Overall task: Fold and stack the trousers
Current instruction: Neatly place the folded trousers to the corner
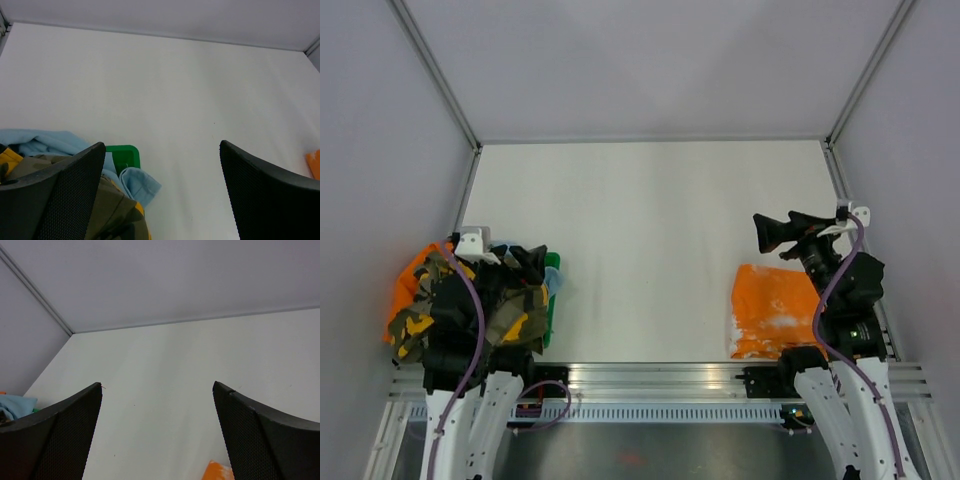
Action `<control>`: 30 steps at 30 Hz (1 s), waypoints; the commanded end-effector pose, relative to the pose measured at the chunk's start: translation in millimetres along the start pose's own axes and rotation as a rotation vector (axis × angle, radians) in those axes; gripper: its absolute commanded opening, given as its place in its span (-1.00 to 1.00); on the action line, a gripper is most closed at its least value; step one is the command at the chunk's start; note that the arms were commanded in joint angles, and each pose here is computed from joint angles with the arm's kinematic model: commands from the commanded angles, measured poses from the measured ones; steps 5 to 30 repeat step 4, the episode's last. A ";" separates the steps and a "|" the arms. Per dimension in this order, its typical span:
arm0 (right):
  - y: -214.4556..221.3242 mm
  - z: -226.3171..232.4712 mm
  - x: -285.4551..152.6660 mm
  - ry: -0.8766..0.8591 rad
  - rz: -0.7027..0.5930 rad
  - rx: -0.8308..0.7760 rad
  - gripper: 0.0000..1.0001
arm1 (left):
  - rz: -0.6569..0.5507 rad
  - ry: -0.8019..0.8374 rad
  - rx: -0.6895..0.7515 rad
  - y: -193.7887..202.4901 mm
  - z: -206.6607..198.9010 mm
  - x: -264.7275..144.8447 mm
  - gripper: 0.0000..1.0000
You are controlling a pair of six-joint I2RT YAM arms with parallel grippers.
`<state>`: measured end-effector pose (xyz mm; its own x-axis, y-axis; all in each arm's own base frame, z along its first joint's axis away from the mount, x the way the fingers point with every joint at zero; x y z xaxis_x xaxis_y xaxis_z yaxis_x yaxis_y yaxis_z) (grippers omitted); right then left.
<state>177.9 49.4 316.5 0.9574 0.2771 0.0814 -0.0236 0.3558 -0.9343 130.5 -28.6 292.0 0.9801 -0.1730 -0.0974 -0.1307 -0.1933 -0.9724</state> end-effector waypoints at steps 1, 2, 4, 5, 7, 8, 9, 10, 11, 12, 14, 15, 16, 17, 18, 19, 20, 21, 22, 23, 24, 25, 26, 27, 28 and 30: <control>-0.4 -0.1 -5.0 0.014 -0.019 0.019 0.96 | -0.024 0.022 -0.045 -4.2 -4.8 -5.1 0.99; -0.1 -0.5 -6.3 0.019 -0.016 0.015 0.96 | -0.027 0.029 -0.046 -5.0 -5.7 -5.6 0.99; -1.1 -0.9 -9.0 0.032 -0.012 0.008 0.96 | -0.032 0.050 -0.045 -6.6 -8.0 -6.1 0.99; -1.1 -0.9 -9.0 0.032 -0.012 0.008 0.96 | -0.032 0.050 -0.045 -6.6 -8.0 -6.1 0.99; -1.1 -0.9 -9.0 0.032 -0.012 0.008 0.96 | -0.032 0.050 -0.045 -6.6 -8.0 -6.1 0.99; -1.1 -0.9 -9.0 0.032 -0.012 0.008 0.96 | -0.032 0.050 -0.045 -6.6 -8.0 -6.1 0.99; -1.1 -0.9 -9.0 0.032 -0.012 0.008 0.96 | -0.032 0.050 -0.045 -6.6 -8.0 -6.1 0.99; -1.1 -0.9 -9.0 0.032 -0.012 0.008 0.96 | -0.032 0.050 -0.045 -6.6 -8.0 -6.1 0.99; -1.1 -0.9 -9.0 0.032 -0.012 0.008 0.96 | -0.032 0.050 -0.045 -6.6 -8.0 -6.1 0.99; -1.1 -0.9 -9.0 0.032 -0.012 0.008 0.96 | -0.032 0.050 -0.045 -6.6 -8.0 -6.1 0.99; -1.1 -0.9 -9.0 0.032 -0.012 0.008 0.96 | -0.032 0.050 -0.045 -6.6 -8.0 -6.1 0.99; -1.1 -0.9 -9.0 0.032 -0.012 0.008 0.96 | -0.032 0.050 -0.045 -6.6 -8.0 -6.1 0.99; -1.1 -0.9 -9.0 0.032 -0.012 0.008 0.96 | -0.032 0.050 -0.045 -6.6 -8.0 -6.1 0.99; -1.1 -0.9 -9.0 0.032 -0.012 0.008 0.96 | -0.032 0.050 -0.045 -6.6 -8.0 -6.1 0.99; -1.1 -0.9 -9.0 0.032 -0.012 0.008 0.96 | -0.032 0.050 -0.045 -6.6 -8.0 -6.1 0.99; -1.1 -0.9 -9.0 0.032 -0.012 0.008 0.96 | -0.032 0.050 -0.045 -6.6 -8.0 -6.1 0.99; -1.1 -0.9 -9.0 0.032 -0.012 0.008 0.96 | -0.032 0.050 -0.045 -6.6 -8.0 -6.1 0.99; -1.1 -0.9 -9.0 0.032 -0.012 0.008 0.96 | -0.032 0.050 -0.045 -6.6 -8.0 -6.1 0.99; -1.1 -0.9 -9.0 0.032 -0.012 0.008 0.96 | -0.032 0.050 -0.045 -6.6 -8.0 -6.1 0.99; -1.1 -0.9 -9.0 0.032 -0.012 0.008 0.96 | -0.032 0.050 -0.045 -6.6 -8.0 -6.1 0.99; -1.1 -0.9 -9.0 0.032 -0.012 0.008 0.96 | -0.032 0.050 -0.045 -6.6 -8.0 -6.1 0.99; -1.1 -0.9 -9.0 0.032 -0.012 0.008 0.96 | -0.032 0.050 -0.045 -6.6 -8.0 -6.1 0.99; -1.1 -0.9 -9.0 0.032 -0.012 0.008 0.96 | -0.032 0.050 -0.045 -6.6 -8.0 -6.1 0.99; -1.1 -0.9 -9.0 0.032 -0.012 0.008 0.96 | -0.032 0.050 -0.045 -6.6 -8.0 -6.1 0.99; -1.1 -0.9 -9.0 0.032 -0.012 0.008 0.96 | -0.032 0.050 -0.045 -6.6 -8.0 -6.1 0.99; -1.1 -0.9 -9.0 0.032 -0.012 0.008 0.96 | -0.032 0.050 -0.045 -6.6 -8.0 -6.1 0.99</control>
Point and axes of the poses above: each gripper's point midway between its finger pads, its own x axis out along the fingers, its own z axis along the line the jaws close on, y = z × x, the point moved 8 cm from there along -x, back along the fingers
